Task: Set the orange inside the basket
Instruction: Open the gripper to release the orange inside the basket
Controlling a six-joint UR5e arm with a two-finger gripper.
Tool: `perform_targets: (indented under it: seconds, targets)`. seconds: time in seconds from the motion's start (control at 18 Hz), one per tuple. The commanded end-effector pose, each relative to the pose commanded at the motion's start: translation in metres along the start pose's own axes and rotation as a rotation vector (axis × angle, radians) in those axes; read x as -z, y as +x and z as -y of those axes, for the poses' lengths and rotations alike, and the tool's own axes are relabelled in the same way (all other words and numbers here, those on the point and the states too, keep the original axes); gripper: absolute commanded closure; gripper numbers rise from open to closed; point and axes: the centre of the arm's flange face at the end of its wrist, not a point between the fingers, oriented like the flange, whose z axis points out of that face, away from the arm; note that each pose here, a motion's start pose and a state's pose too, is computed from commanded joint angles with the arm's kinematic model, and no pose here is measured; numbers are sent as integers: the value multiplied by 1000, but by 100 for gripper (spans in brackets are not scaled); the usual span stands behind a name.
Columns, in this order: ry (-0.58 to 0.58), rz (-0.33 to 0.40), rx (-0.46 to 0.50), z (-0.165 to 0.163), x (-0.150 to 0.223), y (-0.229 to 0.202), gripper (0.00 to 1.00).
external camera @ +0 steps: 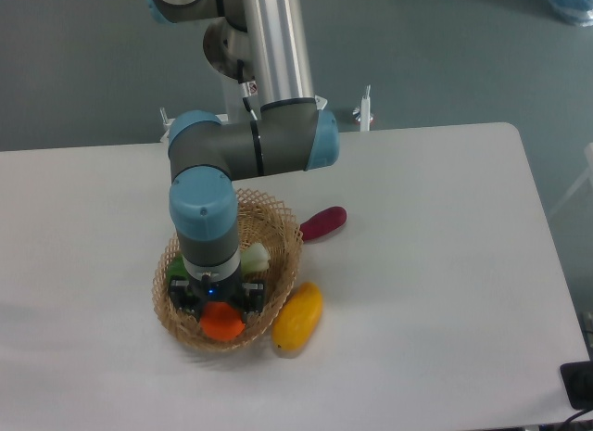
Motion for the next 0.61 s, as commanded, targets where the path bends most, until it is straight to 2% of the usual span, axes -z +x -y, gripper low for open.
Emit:
perform_targets:
  seconds: [0.17, 0.44, 0.61]
  targets:
    - [-9, -3, -12, -3, -5, 4, 34]
    - [-8, -3, -15, -1, -5, 4, 8]
    - [6, 1, -17, 1, 3, 4, 4]
